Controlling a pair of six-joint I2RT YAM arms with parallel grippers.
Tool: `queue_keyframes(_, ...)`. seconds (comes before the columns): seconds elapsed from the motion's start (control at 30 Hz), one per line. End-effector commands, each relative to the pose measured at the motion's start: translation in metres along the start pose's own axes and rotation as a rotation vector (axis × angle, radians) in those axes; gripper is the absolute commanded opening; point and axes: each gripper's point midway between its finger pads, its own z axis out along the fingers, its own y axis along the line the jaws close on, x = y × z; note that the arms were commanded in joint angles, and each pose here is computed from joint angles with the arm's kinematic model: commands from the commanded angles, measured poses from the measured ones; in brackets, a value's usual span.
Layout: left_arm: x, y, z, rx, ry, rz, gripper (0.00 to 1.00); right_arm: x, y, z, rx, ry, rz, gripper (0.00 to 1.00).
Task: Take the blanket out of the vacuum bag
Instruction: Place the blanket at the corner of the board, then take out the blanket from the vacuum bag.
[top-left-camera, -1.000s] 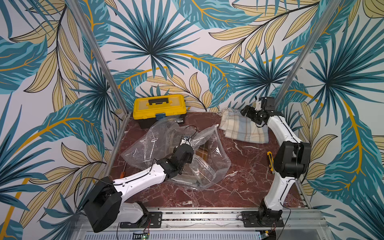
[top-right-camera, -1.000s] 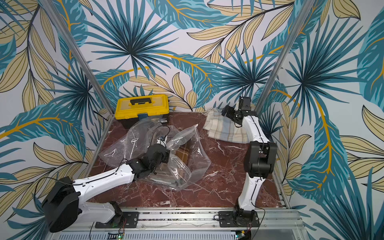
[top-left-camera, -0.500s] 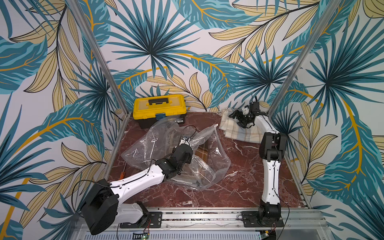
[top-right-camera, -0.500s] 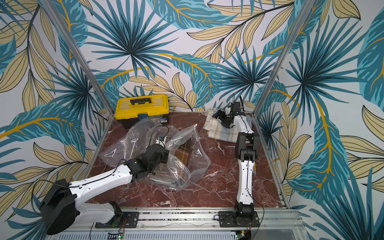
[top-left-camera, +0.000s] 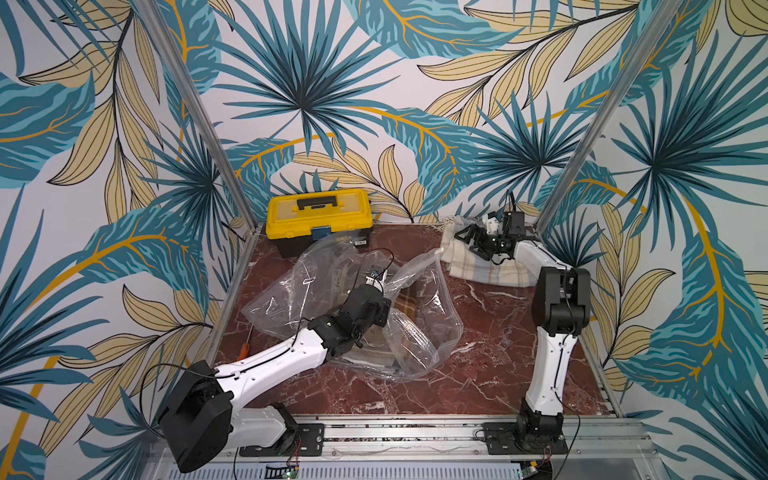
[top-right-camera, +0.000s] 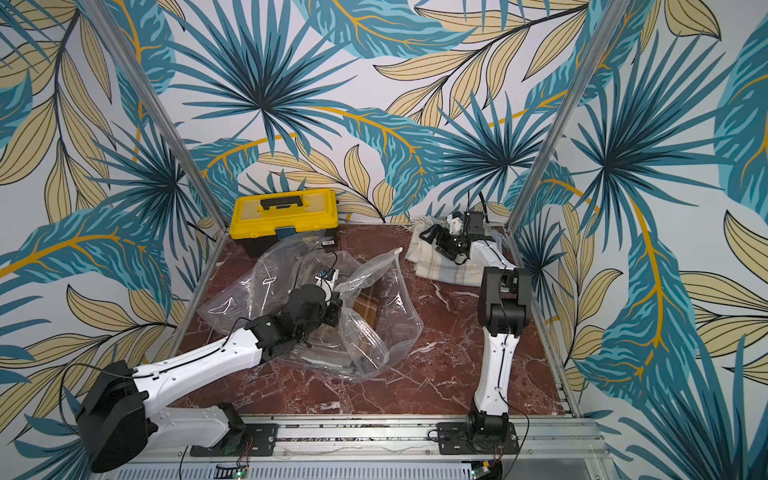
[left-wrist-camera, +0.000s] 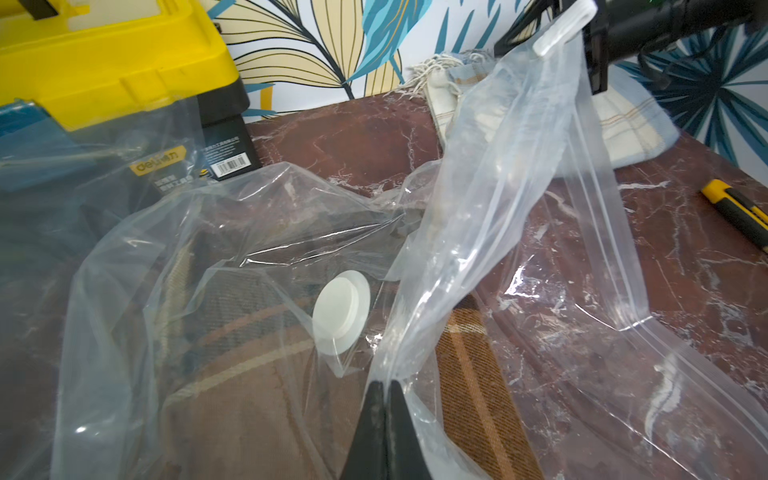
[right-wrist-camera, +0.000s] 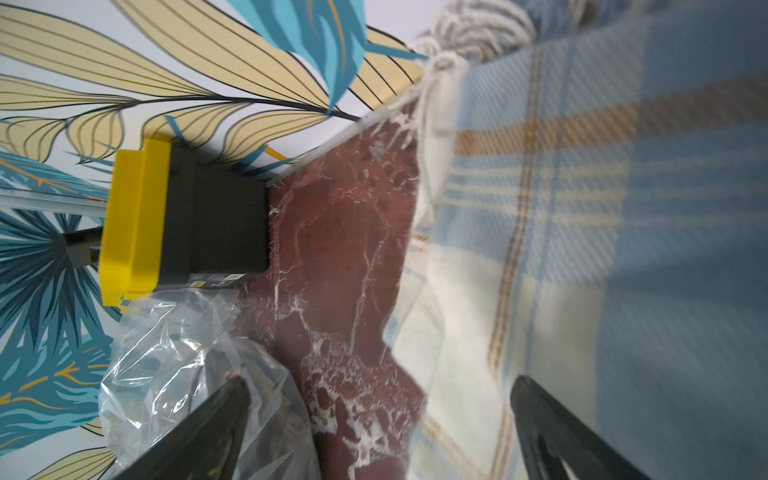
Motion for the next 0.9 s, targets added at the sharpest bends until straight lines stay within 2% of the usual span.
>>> queue_keyframes(0.0,-0.020,-0.015,-0.005,0.076,-0.058,0.005,0.00,-0.046,0.053,-0.072,0.059,-0.235,-0.187,1.00)
queue_keyframes(0.1,-0.023,-0.013,-0.004,0.057,-0.065,0.009,0.00,-0.019,0.035,-0.102,0.216,-0.207,-0.111,1.00)
queue_keyframes(0.2,-0.028,-0.011,-0.005,0.042,-0.069,0.011,0.00,0.018,0.029,-0.119,0.246,-0.173,-0.071,0.99)
queue_keyframes(0.37,-0.041,-0.010,-0.008,0.034,-0.100,0.007,0.00,0.077,0.042,-0.139,0.130,-0.214,0.000,0.98)
queue_keyframes(0.6,-0.047,-0.010,-0.009,0.026,-0.113,-0.005,0.00,0.165,0.064,-0.153,0.067,-0.155,0.049,0.95)
queue_keyframes(0.7,-0.042,-0.009,-0.007,0.020,-0.099,-0.003,0.00,0.188,0.077,-0.159,0.039,-0.140,0.045,0.94)
queue_keyframes(0.87,-0.031,-0.013,-0.002,0.052,-0.074,-0.026,0.00,0.206,0.098,-0.165,-0.005,-0.114,0.033,0.94)
